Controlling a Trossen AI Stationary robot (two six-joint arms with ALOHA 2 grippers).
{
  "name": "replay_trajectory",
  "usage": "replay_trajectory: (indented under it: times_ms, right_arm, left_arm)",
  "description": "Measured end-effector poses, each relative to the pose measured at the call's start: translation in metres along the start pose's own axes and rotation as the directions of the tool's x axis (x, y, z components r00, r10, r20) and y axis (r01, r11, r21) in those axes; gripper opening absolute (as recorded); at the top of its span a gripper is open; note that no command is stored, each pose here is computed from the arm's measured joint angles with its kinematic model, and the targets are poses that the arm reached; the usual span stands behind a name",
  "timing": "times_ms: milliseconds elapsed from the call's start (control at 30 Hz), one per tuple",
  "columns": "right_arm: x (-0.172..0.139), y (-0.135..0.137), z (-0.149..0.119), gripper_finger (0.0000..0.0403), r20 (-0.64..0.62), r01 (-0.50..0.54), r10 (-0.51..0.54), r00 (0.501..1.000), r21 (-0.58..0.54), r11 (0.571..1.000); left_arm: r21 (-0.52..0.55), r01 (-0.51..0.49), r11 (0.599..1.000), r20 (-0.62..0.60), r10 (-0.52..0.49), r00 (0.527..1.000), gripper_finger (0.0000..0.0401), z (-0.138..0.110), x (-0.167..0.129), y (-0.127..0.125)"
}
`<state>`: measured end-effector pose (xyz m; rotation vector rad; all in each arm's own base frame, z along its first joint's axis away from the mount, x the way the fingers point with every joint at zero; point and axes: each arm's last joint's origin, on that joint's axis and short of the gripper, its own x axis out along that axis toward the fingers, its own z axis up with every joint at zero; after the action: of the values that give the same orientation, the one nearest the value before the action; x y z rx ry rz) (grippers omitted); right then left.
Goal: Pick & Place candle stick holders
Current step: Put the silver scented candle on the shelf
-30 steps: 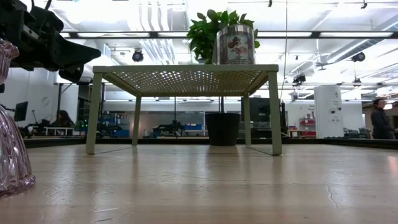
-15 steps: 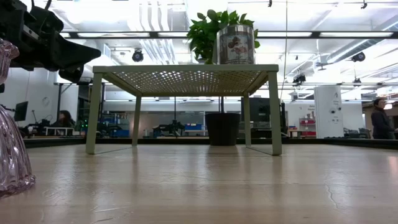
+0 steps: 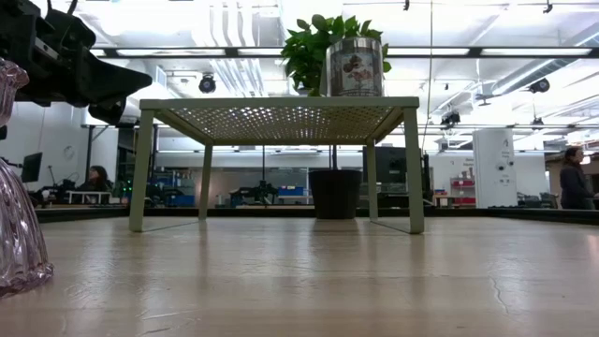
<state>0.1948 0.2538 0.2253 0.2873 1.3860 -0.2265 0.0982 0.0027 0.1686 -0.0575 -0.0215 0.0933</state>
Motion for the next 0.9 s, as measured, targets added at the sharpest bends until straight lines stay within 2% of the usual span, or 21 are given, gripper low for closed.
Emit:
replay_trajectory:
  times_ms: [233, 567, 900]
  right_arm:
    - [-0.006, 0.0, 0.013, 0.0008, 0.013, -0.015, 0.015, 1.0, -0.024, 1.0]
    - [-0.015, -0.006, 0.023, 0.0008, 0.028, 0.03, -0.029, 0.999, -0.06, 0.998]
    - [-0.027, -0.006, 0.043, 0.0008, 0.08, 0.014, -0.004, 0.997, -0.124, 0.992]
  left_arm:
    - [0.0, 0.0, 1.0, 0.0, 0.0, 1.0, 0.001, 0.0, 0.0, 0.0]
    - [0.0, 0.0, 1.0, 0.0, 0.0, 1.0, 0.001, 0.0, 0.0, 0.0]
    - [0.0, 0.0, 1.0, 0.0, 0.0, 1.0, 0.001, 0.0, 0.0, 0.0]
